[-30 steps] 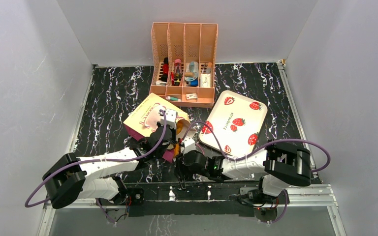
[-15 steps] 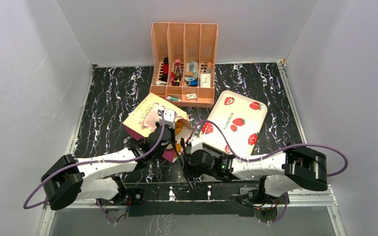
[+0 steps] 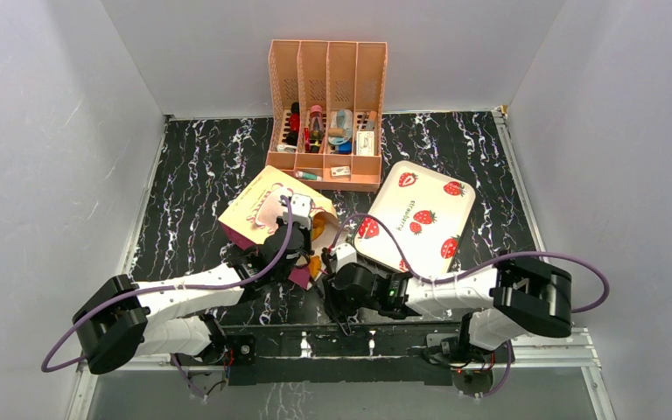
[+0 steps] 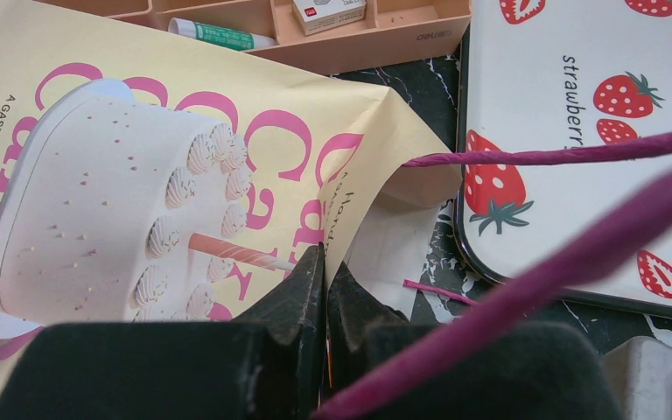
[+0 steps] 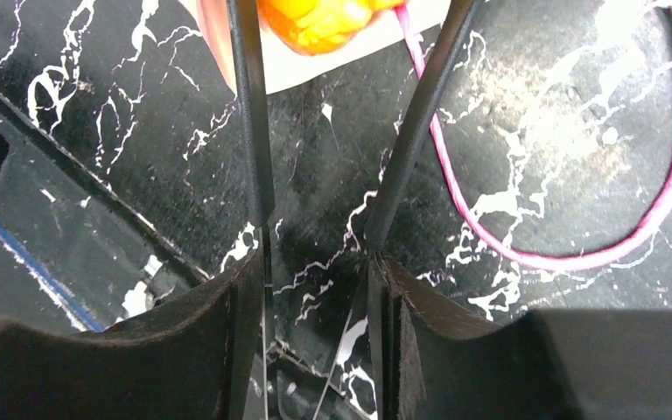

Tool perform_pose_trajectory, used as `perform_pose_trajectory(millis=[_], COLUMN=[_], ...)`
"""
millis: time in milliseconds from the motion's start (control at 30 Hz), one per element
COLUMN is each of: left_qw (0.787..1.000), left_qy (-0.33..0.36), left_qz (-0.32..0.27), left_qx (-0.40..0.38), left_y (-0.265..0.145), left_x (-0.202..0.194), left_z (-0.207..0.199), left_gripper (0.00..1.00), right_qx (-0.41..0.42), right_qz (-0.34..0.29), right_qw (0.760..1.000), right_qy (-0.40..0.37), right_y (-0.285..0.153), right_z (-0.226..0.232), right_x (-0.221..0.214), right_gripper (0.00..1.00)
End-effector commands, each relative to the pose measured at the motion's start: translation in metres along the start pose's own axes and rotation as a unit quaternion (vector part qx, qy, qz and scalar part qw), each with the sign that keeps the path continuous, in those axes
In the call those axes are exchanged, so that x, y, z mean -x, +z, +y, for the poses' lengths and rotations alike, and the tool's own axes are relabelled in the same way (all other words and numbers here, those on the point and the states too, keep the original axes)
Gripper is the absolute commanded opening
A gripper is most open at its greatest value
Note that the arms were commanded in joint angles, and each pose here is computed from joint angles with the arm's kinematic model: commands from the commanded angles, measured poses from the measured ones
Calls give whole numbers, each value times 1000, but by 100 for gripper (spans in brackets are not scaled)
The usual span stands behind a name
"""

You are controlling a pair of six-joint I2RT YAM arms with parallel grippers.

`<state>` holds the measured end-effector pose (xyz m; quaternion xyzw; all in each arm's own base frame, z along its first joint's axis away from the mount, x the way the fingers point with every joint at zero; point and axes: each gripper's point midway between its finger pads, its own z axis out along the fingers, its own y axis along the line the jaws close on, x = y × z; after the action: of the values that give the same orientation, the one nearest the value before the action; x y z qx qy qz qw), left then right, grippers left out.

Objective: Take the fake bread out of the paper bag
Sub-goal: Take out the fake bread from the paper bag.

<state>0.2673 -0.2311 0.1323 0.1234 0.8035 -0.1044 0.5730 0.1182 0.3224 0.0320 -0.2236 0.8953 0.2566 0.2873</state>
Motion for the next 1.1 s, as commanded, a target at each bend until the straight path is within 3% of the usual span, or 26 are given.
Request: perform_pose_trajectory(millis=[0,233,467,567,700,767,1067], left_qw=[1000,1000,1000,999,999,999,999], left_qy=[-21,-20,-21,-21,-22,-22,-23], left_qz=[-19,-19,-21,-22,-24,-25,-37], left_qx=[-7,-8,-8,-8,-7,-6,14], left_y=[-2,-3,-4,-4,-4,-5,-8], left_x=[11,12,13,14,15,16,24], left_z=[-4,-3,-3,-3,-2,-1,7], left_gripper=[0,0,0,0,0,0,0], right_qx=[-13,-55,-81,-83,-83,-85,-55], right_qz=[-43,-55,-54,-41,-26,-23,-34], right_qw=[999,996,995,995,996,996,998], right_qy=[-31,-34,-30,-25,-19,-15,9], right_y=[15,35,39,43,45,40,2], right_z=[-1,-21,-34,-36,-34,-34,-20], right_x=[22,8,-10,-19,-26,-26,-8], right_gripper=[44,53,51,45,13,4,0])
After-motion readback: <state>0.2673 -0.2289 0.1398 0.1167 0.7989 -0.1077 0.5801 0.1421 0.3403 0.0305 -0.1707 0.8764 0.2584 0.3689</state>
